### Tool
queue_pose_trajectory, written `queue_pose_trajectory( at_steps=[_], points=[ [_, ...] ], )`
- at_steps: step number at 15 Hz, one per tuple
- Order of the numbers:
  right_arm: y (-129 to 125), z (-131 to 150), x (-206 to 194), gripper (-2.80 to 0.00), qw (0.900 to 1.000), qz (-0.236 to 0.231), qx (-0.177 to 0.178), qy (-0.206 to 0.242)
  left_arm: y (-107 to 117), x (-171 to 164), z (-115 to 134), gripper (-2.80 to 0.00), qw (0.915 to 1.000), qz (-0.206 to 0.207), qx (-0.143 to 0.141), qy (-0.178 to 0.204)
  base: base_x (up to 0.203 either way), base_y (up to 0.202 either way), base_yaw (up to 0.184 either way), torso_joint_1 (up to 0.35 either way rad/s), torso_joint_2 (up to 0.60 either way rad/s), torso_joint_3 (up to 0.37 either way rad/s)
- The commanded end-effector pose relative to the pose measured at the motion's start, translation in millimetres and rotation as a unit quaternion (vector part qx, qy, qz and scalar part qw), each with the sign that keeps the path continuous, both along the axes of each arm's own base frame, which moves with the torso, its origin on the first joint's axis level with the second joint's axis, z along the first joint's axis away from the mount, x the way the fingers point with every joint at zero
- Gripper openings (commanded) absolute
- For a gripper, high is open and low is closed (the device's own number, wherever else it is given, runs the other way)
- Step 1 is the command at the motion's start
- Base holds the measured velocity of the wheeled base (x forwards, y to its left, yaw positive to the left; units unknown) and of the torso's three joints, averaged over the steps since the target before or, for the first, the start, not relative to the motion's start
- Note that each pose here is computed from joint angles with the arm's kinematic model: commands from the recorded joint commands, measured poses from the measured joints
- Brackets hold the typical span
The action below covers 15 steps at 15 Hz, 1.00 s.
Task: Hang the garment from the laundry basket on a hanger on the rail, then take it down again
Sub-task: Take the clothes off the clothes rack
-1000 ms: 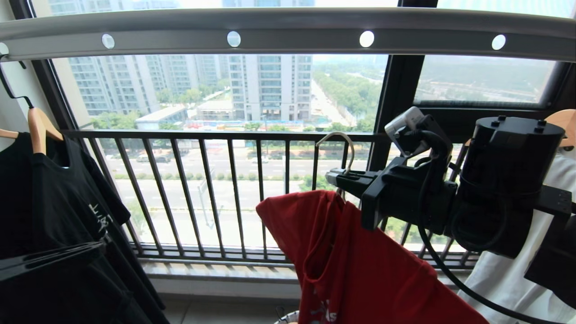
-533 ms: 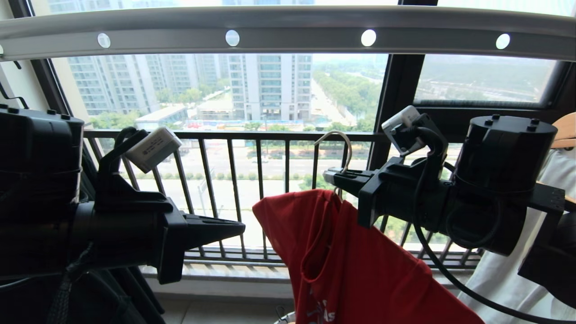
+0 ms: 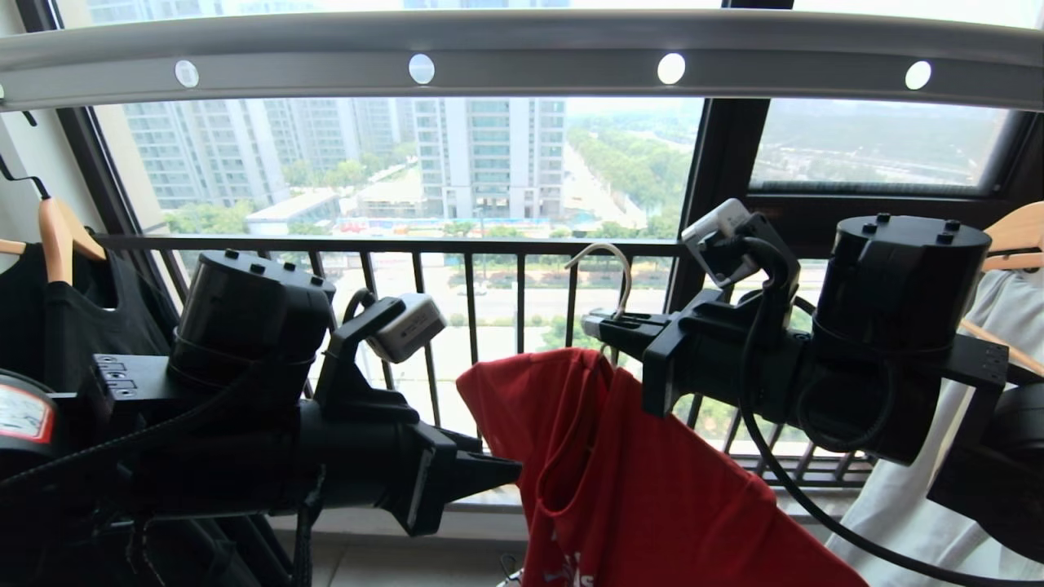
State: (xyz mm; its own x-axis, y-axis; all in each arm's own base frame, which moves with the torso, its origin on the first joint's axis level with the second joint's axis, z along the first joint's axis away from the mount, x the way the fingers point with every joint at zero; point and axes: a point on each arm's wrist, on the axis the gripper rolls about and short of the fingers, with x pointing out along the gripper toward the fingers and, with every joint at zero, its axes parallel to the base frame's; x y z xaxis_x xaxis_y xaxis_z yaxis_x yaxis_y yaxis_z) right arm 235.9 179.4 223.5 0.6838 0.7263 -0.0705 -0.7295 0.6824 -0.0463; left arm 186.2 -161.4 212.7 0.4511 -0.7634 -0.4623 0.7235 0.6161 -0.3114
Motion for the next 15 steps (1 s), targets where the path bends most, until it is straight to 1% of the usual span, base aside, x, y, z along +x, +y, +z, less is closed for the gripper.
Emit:
queue_pose_trajectory(
  at_steps=[1,2,4,5,6,10,13,15],
  points=[
    [2.3,0.4,-1.7,-2.80,1.000,0.005,0.002,-0.001,-23.4,7.1,-13.3,0.00,0.9988,0.041,0.017,-0.019,0.000,0.000,0.000,0.000,0.00,0.000],
    [3.8,-0.1,-2.5,-2.80,1.000,0.008,0.007,0.006,-30.9,10.0,-18.4,0.00,0.9978,0.056,0.011,-0.033,0.000,0.000,0.000,0.000,0.00,0.000],
    [4.2,0.3,-2.0,-2.80,1.000,0.007,0.010,0.008,-46.5,14.1,-34.6,0.00,0.9918,0.107,0.038,-0.057,0.000,0.000,0.000,0.000,0.00,0.000],
    [4.3,0.7,-2.5,-2.80,1.000,0.008,0.010,0.007,-54.7,16.1,-38.8,0.00,0.9877,0.131,0.039,-0.076,0.000,0.000,0.000,0.000,0.00,0.000],
    [4.5,0.3,-2.3,-2.80,1.000,0.008,0.010,0.008,-58.4,16.6,-39.5,0.00,0.9870,0.133,0.031,-0.085,0.000,0.000,0.000,0.000,0.00,0.000],
    [4.2,1.1,-2.7,-2.80,1.000,0.008,0.011,0.007,-61.3,12.5,-42.7,0.00,0.9876,0.128,0.035,-0.084,0.000,0.000,0.000,0.000,0.00,0.000],
    [4.2,1.9,-3.5,-2.80,1.000,0.009,0.011,0.006,-64.0,15.1,-49.3,0.00,0.9875,0.129,0.045,-0.079,0.000,0.000,0.000,0.000,0.00,0.000],
    [3.9,2.6,-4.6,-2.80,1.000,0.010,0.012,0.005,-67.0,19.3,-53.3,0.00,0.9828,0.152,0.059,-0.086,0.000,0.000,0.000,0.000,0.00,0.000]
  ],
)
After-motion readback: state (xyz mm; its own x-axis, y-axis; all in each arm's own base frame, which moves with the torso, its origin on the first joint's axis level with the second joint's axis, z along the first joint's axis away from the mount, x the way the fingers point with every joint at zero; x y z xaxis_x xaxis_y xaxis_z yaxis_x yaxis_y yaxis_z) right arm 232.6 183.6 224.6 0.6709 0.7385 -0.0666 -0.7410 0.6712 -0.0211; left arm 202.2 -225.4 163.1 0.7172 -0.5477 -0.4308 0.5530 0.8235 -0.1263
